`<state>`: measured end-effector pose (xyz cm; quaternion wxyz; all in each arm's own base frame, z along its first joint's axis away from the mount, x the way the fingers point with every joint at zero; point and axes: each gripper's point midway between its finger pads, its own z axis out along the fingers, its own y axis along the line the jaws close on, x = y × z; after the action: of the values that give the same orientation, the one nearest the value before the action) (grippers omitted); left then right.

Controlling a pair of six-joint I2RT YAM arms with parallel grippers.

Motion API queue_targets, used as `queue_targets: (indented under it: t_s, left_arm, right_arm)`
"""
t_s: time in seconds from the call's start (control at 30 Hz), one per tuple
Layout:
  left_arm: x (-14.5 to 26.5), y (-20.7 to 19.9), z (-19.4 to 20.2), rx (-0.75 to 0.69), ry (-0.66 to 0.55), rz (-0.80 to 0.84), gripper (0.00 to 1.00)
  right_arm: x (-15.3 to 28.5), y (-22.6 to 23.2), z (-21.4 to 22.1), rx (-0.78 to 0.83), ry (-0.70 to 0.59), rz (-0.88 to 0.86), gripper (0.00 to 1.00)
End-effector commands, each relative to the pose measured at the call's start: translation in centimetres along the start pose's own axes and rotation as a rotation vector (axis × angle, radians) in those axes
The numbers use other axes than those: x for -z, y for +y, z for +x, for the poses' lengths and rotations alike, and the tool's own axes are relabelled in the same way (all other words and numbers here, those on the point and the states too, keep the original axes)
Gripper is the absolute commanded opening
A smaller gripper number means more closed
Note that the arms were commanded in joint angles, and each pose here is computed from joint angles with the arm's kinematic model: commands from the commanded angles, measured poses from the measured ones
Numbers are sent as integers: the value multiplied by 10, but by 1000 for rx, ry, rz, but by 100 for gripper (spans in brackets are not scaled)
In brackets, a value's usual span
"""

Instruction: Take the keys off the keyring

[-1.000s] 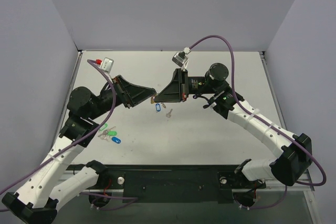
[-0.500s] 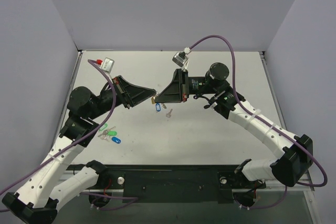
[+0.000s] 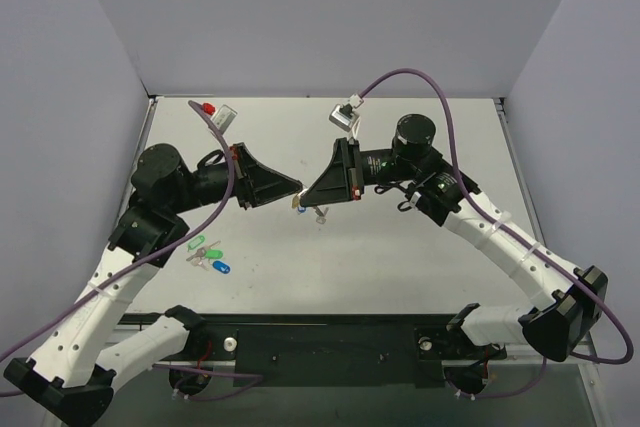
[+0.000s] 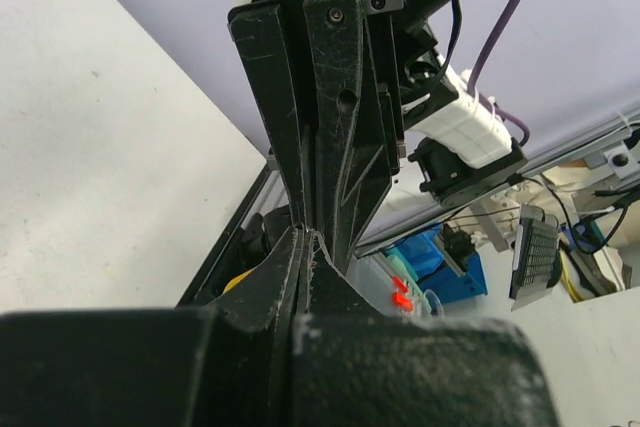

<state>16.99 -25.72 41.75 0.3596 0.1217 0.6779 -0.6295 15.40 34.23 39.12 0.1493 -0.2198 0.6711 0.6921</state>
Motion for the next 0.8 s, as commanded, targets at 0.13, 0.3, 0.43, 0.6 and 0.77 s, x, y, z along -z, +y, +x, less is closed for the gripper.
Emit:
queue_targets:
  t_s: [0.13,0.3,0.43,0.6,0.77]
  left_arm:
    - [10,-27,17,-68,136,95,0]
    - [13,-28,24,-76,177,105,0]
    - [15,-27,28,-81,196,101,0]
    - [17,-29,35,-79,229,115,0]
    - [17,-29,41,-84,259,109,0]
  right_arm:
    - [4,6,-1,74,-12,24,0]
    - [4,6,-2,80,-8,30,0]
    - [4,4,-3,79,-6,40,0]
    - [4,2,-2,84,4,54,0]
    - [5,3,-4,87,7,63,0]
